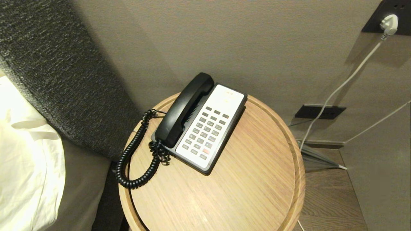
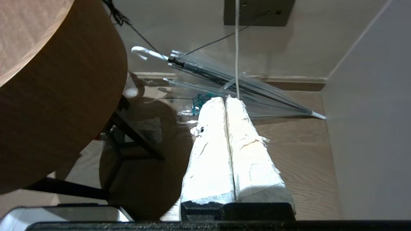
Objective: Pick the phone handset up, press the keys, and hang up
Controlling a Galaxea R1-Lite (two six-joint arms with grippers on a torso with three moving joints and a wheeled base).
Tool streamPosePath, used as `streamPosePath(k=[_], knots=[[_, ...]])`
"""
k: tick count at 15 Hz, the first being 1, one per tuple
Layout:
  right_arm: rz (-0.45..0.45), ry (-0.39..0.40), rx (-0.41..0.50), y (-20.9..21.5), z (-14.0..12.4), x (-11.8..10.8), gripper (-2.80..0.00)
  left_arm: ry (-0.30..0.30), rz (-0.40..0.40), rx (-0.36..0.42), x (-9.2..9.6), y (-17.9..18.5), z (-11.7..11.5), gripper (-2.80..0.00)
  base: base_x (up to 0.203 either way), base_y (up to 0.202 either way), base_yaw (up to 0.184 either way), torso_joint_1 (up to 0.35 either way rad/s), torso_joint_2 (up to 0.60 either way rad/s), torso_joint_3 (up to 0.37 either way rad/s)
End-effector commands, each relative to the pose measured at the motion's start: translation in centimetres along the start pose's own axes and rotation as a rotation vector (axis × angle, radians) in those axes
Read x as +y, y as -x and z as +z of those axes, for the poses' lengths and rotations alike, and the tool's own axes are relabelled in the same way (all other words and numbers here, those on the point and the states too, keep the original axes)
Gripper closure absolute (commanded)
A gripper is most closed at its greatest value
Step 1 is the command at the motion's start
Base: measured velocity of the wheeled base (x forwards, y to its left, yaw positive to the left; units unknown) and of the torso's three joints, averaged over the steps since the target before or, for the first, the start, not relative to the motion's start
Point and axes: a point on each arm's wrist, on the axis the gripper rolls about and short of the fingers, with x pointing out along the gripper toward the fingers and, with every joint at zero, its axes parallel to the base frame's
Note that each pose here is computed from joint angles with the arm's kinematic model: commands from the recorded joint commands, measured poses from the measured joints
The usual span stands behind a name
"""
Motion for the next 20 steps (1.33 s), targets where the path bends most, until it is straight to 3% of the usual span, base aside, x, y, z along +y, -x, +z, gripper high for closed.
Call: streamPosePath(k=[1, 13, 20], knots=[[0.000, 0.000, 0.022, -0.15, -0.56, -0.01, 0.00, -0.001, -0.001, 0.039, -0.05, -0.22, -1.13, 0.00, 0.000, 0.000, 0.000, 0.000, 0.00, 0.000], [0.000, -0.001, 0.022, -0.15, -0.56, -0.01, 0.00, 0.001, -0.001, 0.039, -0.05, -0.22, -1.13, 0.00, 0.000, 0.000, 0.000, 0.000, 0.00, 0.000], [0.000, -0.001, 0.022, -0.15, -0.56, -0.01, 0.00, 0.046, -0.004, 0.039, -0.05, -0.22, -1.13, 0.00, 0.000, 0.000, 0.000, 0.000, 0.00, 0.007]])
